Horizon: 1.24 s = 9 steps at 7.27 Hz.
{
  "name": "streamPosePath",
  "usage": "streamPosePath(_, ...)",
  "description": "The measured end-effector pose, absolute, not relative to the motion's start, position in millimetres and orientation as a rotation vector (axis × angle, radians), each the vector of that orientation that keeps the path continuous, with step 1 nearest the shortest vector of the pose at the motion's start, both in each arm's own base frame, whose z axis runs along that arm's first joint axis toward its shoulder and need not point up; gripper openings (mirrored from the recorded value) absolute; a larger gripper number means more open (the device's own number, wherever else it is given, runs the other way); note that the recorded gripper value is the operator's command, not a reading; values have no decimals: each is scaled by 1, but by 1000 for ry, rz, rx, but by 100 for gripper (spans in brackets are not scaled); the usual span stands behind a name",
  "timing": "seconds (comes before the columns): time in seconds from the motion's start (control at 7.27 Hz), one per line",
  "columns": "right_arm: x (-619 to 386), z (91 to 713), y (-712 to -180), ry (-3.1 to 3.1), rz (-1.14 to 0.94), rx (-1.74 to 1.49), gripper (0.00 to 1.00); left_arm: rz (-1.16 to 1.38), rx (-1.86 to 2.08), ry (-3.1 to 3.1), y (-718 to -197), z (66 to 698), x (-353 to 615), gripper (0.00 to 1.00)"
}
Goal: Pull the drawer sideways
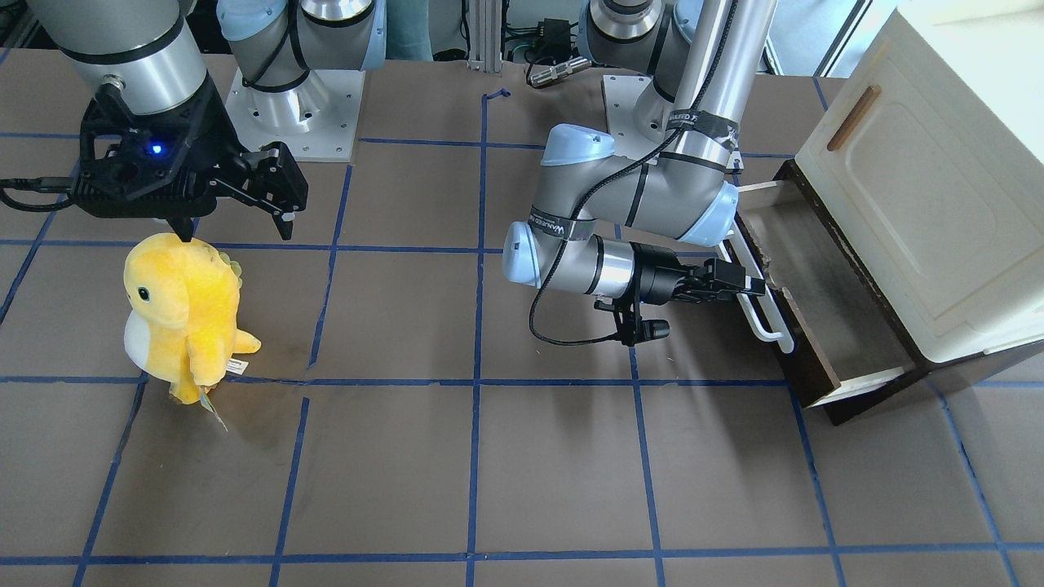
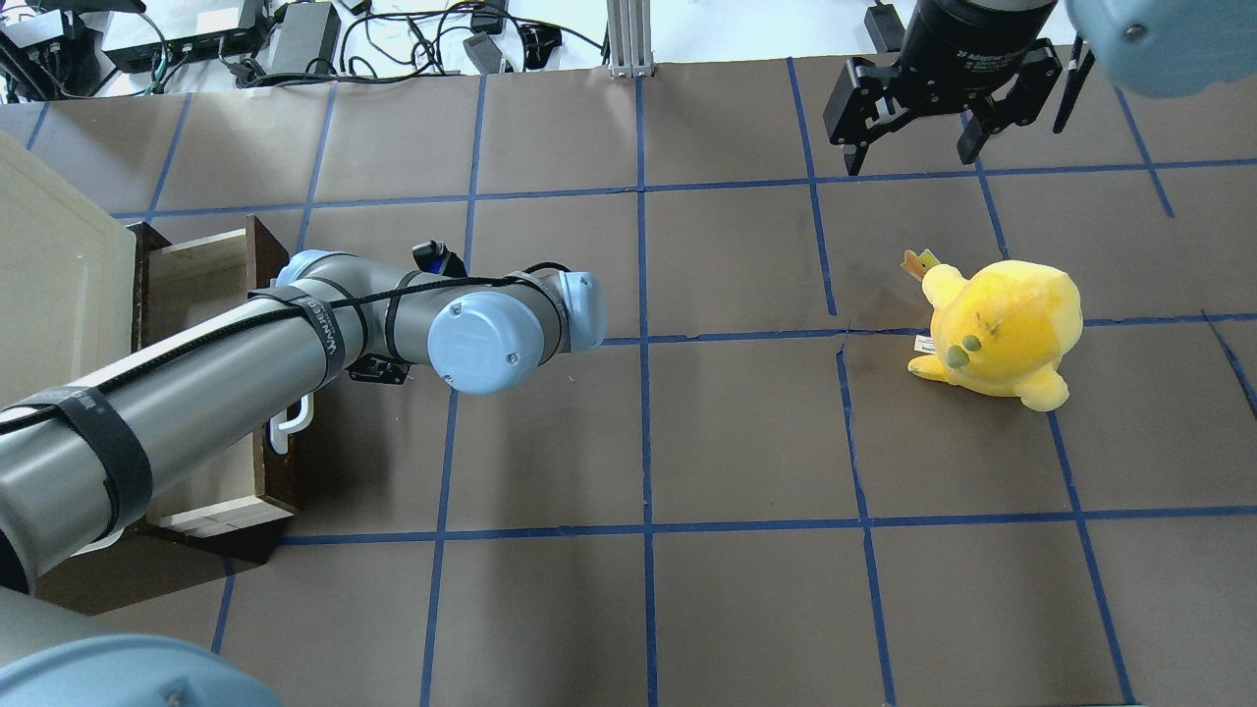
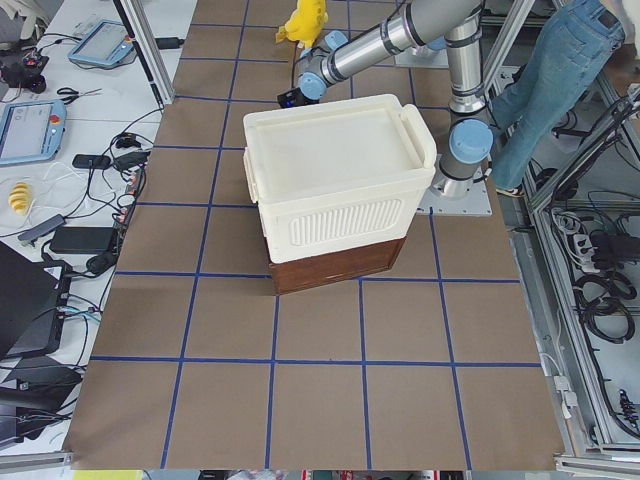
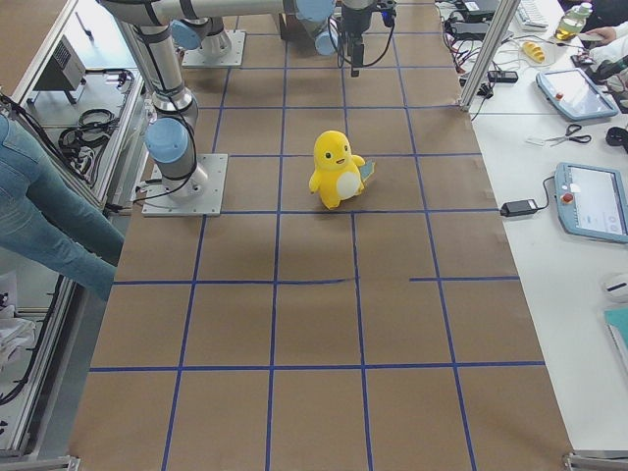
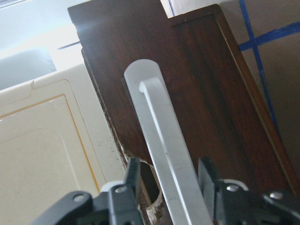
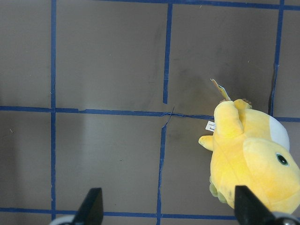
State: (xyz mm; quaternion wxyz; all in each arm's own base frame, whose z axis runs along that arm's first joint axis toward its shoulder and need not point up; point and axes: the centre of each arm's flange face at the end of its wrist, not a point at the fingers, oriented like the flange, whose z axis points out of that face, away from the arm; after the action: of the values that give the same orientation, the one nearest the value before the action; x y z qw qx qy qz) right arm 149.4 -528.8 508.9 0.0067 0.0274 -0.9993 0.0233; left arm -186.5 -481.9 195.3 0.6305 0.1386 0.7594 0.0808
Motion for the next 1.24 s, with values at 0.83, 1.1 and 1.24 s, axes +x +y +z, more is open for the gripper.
streamPosePath(0.83,149,509,-529,-3126,73,86,100,340,260,2298,-511,320,-228,100)
streamPosePath(1.1,149,509,-529,-3126,73,86,100,293,263,2495,-501,381,-236,100)
streamPosePath(1.24,149,509,-529,-3126,73,86,100,249,245,2592,-492,412,-239,100)
